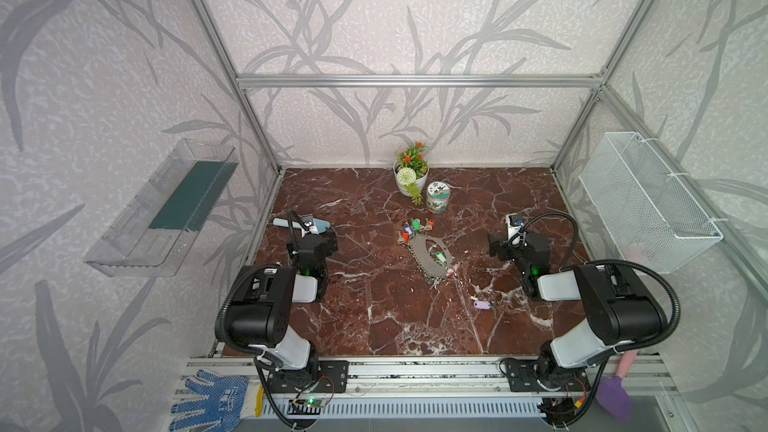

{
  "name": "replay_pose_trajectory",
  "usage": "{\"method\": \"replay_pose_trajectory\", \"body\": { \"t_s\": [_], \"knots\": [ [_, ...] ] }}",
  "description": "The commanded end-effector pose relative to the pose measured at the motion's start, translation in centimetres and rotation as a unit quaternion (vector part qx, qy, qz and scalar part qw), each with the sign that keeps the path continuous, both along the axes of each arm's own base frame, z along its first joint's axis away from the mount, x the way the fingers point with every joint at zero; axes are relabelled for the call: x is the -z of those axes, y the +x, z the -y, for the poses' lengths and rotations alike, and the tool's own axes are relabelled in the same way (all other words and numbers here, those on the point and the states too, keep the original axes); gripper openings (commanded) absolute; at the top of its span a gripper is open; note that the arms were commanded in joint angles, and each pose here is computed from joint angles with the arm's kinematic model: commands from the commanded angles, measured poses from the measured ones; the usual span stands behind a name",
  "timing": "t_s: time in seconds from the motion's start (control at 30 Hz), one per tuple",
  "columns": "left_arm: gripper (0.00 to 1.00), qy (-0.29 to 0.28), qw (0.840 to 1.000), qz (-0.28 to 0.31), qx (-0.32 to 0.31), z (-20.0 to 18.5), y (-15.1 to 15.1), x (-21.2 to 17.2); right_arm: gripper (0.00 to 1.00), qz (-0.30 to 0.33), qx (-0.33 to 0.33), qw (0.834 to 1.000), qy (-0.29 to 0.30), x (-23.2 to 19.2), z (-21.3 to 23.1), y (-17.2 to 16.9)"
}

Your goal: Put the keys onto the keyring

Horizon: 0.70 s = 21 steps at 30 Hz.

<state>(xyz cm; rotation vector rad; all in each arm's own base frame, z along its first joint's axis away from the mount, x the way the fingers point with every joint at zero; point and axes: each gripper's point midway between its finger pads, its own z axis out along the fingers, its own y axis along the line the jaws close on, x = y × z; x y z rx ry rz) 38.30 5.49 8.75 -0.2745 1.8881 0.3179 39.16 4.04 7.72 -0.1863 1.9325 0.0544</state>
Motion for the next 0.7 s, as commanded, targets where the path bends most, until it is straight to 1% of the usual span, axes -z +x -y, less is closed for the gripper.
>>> {"method": "replay_pose_trajectory", "body": {
  "t_s": [0.0,0.07,0.23,0.3,0.33,0.37,0.43,0.47,0.5,0.53,0.57,0.6,0.67],
  "knots": [
    [0.99,-0.005,1.0,0.018,-0.002,-0.1,0.5,-1.1,0.99,0.025,0.001,1.0,0.005,-1.5,0.0,0.6],
    [0.99,-0.009,0.999,0.027,-0.022,-0.8,0.2,-1.2,0.99,0.025,0.001,1.0,0.005,-1.5,0.0,0.6],
    [0.99,-0.011,0.999,0.024,-0.024,-0.8,0.1,-1.2,0.99,0.025,0.0,1.0,0.008,-1.5,0.1,0.6],
    [0.99,-0.012,1.0,0.007,-0.024,-0.8,0.2,-1.0,0.99,0.025,0.0,1.0,0.011,-1.5,0.2,0.7],
    [0.99,-0.009,1.0,0.015,-0.016,-0.5,0.3,-1.5,0.99,0.025,0.0,1.0,0.012,-1.5,0.2,0.7],
    [0.99,0.008,1.0,0.015,-0.003,0.0,0.6,-2.4,0.99,0.032,0.01,0.999,0.012,-1.9,0.5,0.6],
    [0.99,0.033,0.999,-0.011,0.018,1.6,0.9,-4.2,0.99,0.051,0.084,0.995,-0.006,-4.0,2.5,-0.1],
    [0.99,0.046,0.998,-0.018,0.036,2.6,1.1,-5.5,0.99,0.021,0.109,0.994,-0.022,-2.9,3.3,-0.7],
    [0.99,0.046,0.998,-0.011,0.04,3.3,1.2,-7.0,0.99,0.048,0.123,0.991,-0.011,-6.5,3.6,-0.7],
    [0.99,0.036,0.998,-0.007,0.041,3.8,1.0,-8.2,0.99,0.047,0.144,0.988,0.008,-7.7,4.1,-0.9],
    [0.99,0.02,0.999,-0.006,0.042,4.2,0.9,-9.5,0.99,0.05,0.176,0.982,0.043,-9.0,4.8,-0.9],
    [0.99,-0.01,0.999,-0.004,0.042,4.6,0.6,-10.6,0.99,0.041,0.206,0.975,0.079,-9.6,5.3,-1.3],
    [0.99,-0.094,0.995,-0.005,0.023,4.9,-0.3,-11.3,0.99,0.027,0.239,0.962,0.13,-10.7,5.8,-1.8]
  ]
}}
